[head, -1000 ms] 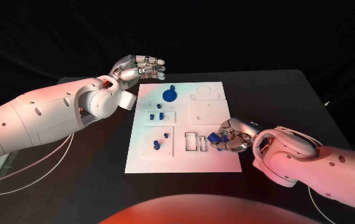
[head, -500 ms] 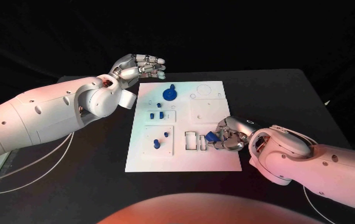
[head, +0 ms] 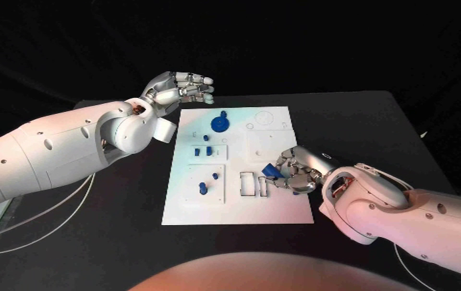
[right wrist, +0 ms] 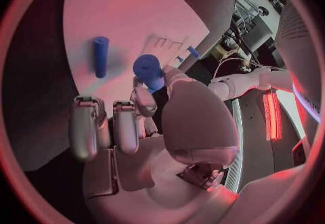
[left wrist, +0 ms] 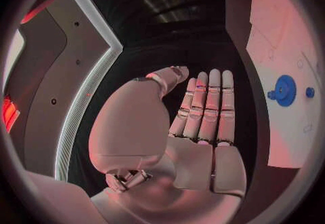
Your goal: Assemble the parts on the task board
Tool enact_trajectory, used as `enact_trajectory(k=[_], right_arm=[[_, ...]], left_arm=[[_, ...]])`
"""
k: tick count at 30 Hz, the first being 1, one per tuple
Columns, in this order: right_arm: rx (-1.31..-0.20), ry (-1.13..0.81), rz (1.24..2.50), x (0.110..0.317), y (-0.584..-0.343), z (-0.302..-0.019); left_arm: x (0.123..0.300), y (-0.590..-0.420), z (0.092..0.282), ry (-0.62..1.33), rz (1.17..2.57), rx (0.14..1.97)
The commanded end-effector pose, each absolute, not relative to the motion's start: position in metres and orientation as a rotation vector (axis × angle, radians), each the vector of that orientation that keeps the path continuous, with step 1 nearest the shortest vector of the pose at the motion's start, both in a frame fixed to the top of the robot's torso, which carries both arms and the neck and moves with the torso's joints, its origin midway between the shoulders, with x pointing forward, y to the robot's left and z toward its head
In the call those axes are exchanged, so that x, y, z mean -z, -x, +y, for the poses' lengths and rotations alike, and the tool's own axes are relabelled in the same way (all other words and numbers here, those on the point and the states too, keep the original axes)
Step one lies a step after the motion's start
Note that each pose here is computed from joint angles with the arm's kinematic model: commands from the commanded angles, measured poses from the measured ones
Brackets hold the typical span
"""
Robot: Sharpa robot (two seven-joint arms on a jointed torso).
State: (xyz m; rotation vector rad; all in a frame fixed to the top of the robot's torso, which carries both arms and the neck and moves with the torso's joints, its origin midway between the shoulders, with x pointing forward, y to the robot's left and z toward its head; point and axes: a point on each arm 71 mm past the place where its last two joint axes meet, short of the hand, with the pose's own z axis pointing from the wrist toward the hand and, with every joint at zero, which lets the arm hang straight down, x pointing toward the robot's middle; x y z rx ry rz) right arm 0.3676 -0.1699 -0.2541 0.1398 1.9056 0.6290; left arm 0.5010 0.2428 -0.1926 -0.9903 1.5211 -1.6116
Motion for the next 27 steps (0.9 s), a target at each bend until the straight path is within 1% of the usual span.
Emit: enact_trajectory(k=[1,5,12,27], right_arm=[[-0.706,-0.204,1.855,0.247,-0.367,-0.162],[-0.73,-0.192,1.899,0.248,-0.366,-0.152],[-0.728,-0.135,2.006,0.256,-0.366,-0.138],[-0.702,-0.068,2.055,0.27,-0.367,-0.123]], left_arm=[[0.192,-0.501,0.24,0.987,1.523,1.637],[0.191,-0.5,0.24,0.986,1.524,1.639],[0.191,-0.5,0.239,0.984,1.527,1.646],[0.191,-0.5,0.238,0.984,1.529,1.648]])
